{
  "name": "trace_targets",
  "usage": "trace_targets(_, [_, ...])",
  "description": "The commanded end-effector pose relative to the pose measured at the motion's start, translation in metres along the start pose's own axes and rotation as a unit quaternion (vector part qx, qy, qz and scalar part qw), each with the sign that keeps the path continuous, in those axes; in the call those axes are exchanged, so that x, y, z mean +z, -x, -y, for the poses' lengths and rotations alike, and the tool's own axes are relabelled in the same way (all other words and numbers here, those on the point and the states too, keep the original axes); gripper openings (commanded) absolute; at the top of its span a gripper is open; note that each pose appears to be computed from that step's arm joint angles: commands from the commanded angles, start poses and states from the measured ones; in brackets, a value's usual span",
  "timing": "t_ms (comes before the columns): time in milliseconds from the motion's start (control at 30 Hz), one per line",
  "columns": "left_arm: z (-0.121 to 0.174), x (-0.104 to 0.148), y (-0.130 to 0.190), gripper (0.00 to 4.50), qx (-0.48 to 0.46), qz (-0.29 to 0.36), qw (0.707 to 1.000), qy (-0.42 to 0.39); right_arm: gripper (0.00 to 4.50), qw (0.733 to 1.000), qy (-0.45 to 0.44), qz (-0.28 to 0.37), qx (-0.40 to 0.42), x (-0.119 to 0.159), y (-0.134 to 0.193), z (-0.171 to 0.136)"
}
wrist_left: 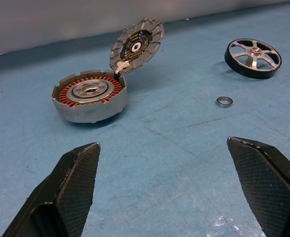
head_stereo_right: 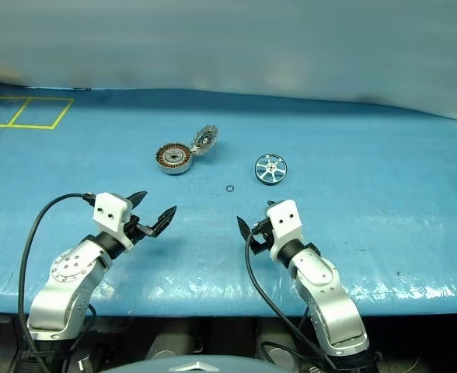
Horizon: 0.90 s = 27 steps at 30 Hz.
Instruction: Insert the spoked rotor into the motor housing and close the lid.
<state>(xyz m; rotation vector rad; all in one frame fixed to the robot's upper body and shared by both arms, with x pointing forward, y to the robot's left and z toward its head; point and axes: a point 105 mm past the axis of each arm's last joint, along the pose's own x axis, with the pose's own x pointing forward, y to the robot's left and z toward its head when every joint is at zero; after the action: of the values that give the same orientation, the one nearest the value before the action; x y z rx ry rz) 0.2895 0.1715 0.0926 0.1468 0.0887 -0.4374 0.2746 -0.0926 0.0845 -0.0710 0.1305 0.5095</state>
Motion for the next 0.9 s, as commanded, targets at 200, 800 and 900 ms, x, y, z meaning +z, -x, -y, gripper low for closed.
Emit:
trace_targets(200, [0.0031, 0.0112, 0.0001, 4.47, -0.004, 0.017, 1.000, -0.013, 4.50, 1.000, 0.013, 0.019, -0.004, 0.0081, 0.0014, 0.0007])
trace_targets(800, [0.0035, 0.0083, 0.0008, 4.47, -0.008, 0.007, 1.000, -0.014, 4.50, 1.000, 0.008, 0.013, 0.001, 0.0043, 0.0004, -0.0036])
trace_targets(900, [0.0037, 0.0081, 0.0008, 4.47, -0.009, 0.007, 1.000, -0.015, 4.50, 1.000, 0.006, 0.013, 0.002, 0.0043, 0.0002, -0.0040])
